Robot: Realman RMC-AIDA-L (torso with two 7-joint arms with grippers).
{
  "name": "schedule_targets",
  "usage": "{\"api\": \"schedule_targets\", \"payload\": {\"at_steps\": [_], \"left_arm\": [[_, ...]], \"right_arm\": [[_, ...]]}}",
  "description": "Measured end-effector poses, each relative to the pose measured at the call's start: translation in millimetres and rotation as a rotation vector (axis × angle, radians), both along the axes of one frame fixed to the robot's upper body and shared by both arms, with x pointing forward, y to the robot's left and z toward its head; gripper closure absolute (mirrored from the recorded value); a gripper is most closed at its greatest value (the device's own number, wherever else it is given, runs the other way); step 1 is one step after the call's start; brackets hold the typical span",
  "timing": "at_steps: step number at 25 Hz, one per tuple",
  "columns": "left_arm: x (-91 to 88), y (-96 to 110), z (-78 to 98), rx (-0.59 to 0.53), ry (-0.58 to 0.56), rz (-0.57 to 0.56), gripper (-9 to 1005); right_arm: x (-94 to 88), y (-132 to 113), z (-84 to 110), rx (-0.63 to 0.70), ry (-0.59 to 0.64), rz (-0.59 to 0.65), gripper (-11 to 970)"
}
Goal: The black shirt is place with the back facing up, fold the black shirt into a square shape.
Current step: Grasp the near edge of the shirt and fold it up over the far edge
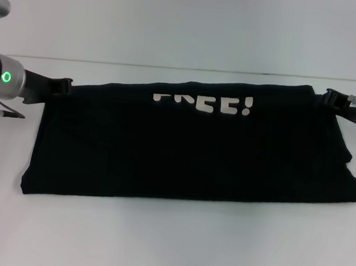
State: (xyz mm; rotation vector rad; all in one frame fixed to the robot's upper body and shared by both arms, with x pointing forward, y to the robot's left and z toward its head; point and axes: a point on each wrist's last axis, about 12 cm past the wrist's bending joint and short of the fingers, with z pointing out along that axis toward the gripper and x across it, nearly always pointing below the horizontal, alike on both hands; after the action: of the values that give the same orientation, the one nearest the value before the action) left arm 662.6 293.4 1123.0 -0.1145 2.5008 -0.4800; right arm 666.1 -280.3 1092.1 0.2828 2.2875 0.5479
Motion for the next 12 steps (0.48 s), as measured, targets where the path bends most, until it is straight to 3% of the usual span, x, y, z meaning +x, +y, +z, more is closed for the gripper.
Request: {"api": "schedule_targets", "payload": {"at_steps": [12], "left_arm": [[1.7,4.5,5.5,0.003,-0.027,0.023,818]], "right_arm": [[6.7,1.5,17.1,0.063,-0.034,0.019,774]]}}
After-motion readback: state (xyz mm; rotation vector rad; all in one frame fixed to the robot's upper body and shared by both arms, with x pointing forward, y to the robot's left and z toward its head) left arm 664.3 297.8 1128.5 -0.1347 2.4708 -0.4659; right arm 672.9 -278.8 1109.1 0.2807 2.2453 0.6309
